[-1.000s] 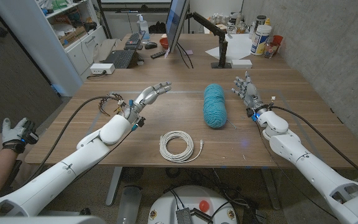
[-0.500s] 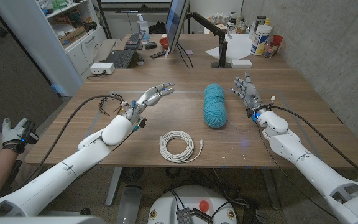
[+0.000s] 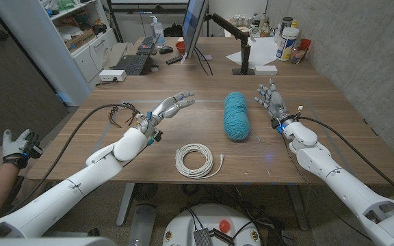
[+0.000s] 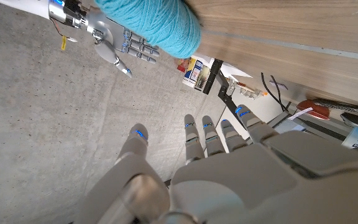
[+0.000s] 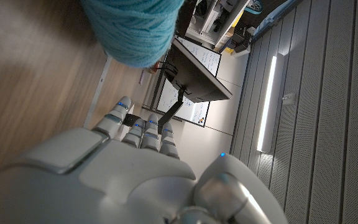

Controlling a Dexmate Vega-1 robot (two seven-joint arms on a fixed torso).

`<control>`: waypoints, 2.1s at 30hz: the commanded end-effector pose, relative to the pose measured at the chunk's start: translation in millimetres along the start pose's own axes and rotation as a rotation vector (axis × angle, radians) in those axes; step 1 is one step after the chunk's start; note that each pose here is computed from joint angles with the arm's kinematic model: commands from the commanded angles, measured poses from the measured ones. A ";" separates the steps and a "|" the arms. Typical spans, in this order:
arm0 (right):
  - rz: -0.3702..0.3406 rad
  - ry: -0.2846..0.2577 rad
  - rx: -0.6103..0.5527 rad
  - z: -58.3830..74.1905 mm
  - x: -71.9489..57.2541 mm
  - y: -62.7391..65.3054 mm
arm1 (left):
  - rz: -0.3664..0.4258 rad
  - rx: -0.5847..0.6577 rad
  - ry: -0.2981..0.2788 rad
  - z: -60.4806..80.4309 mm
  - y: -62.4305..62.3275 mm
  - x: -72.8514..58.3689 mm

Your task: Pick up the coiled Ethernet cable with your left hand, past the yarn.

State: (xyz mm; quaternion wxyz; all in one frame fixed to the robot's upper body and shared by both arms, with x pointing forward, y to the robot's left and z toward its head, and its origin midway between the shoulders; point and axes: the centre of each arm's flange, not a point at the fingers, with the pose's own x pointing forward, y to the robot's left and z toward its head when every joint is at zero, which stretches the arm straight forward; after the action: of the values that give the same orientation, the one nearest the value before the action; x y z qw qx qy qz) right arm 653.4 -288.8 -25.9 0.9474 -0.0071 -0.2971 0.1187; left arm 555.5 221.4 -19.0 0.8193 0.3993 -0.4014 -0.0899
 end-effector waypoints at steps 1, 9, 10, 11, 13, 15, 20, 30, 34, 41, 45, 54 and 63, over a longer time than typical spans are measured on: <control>0.004 -0.001 0.001 0.1 0.2 -0.1 | -0.010 0.089 -0.016 9.1 -3.4 -0.6; 0.008 -0.002 -0.002 0.1 0.5 0.0 | -0.027 0.157 -0.025 15.1 -7.7 0.2; 0.009 0.000 -0.001 0.2 0.4 0.1 | -0.027 0.168 -0.030 16.8 -9.3 0.5; 0.009 0.000 -0.001 0.2 0.4 0.1 | -0.026 0.169 -0.030 16.8 -9.3 0.5; 0.011 -0.002 -0.003 0.2 0.2 -0.1 | -0.028 0.168 -0.032 17.0 -10.8 0.7; 0.011 -0.002 -0.003 0.2 0.2 -0.1 | -0.028 0.168 -0.032 17.0 -10.8 0.7; 0.013 0.000 -0.003 0.3 0.2 -0.1 | -0.022 0.167 -0.032 17.6 -9.4 -1.2; 0.014 -0.001 -0.005 0.2 0.5 0.2 | -0.013 0.192 -0.034 20.3 -4.4 -5.8; 0.014 0.001 -0.005 0.1 0.5 0.6 | -0.013 0.205 -0.040 21.8 -4.4 -6.9; 0.013 0.000 -0.007 -0.2 0.5 0.6 | -0.021 0.246 -0.068 30.8 -6.2 -8.3; 0.014 -0.001 -0.007 -0.1 0.6 0.4 | -0.025 0.255 -0.072 33.5 -5.6 -8.5; 0.013 0.001 -0.006 -0.2 0.7 0.4 | -0.025 0.278 -0.073 38.2 -1.6 -10.9; 0.014 -0.001 -0.008 -0.2 0.6 0.3 | -0.055 0.339 -0.071 45.3 -2.7 -11.6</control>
State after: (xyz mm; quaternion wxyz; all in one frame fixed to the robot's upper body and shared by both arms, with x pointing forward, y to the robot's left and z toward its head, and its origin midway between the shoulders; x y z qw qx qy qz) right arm 653.9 -288.5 -26.0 0.9467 -0.0123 -0.2970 0.1241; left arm 522.4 202.7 -13.8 0.7408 0.5105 -0.4325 -0.0595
